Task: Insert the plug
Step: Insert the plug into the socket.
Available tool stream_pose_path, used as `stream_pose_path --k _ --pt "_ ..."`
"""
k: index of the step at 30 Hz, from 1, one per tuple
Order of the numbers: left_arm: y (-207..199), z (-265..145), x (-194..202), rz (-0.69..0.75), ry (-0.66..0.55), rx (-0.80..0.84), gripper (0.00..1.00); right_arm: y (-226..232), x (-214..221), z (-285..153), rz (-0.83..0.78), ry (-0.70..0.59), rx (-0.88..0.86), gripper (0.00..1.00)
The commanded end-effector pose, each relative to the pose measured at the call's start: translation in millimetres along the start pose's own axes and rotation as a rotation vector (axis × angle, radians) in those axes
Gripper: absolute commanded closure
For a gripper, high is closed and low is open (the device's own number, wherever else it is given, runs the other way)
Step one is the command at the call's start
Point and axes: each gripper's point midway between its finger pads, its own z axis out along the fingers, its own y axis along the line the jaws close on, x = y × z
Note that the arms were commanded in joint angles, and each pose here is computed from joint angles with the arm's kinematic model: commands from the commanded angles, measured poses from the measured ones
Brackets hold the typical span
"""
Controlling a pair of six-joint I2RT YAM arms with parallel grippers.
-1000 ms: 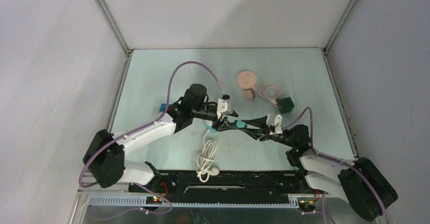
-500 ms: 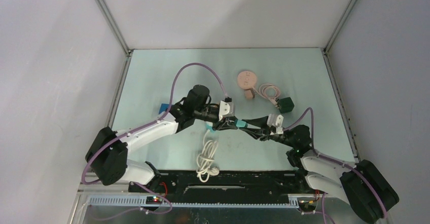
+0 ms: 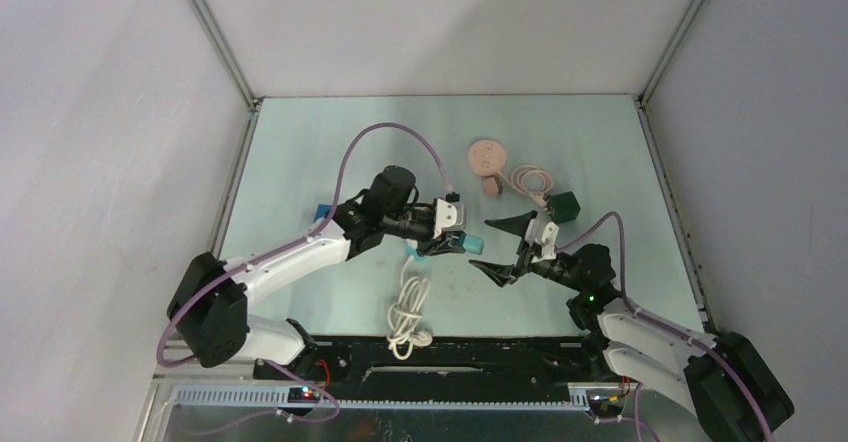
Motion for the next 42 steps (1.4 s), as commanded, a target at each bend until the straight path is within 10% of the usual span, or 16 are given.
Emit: stream_pose_path --k 1,8,15,34,42 --pt "10.7 -16.0 -17.9 0.092 0.026 -0.073 1.00 -17.2 -5.5 3.9 -0.009 0.057 0.066 0.10" --pt "11.5 -29.7 0.5 0.101 0.168 -0.100 1.00 -17.7 -1.0 7.1 -0.015 0.206 0.013 0.12" --pt "9.7 -37.3 2.7 0.105 0.225 -0.102 1.00 -5.5 9.9 16.9 0.015 0.314 -0.113 0.38" --pt "3.2 -29.9 -9.8 0.123 0.188 -0.069 1.00 14.0 20.2 46.6 0.032 0.309 -0.239 0.51" --pt "3.2 -27.2 -7.4 0.114 0.192 -0.064 1.00 11.3 15.3 50.3 0.041 0.295 -0.219 0.74"
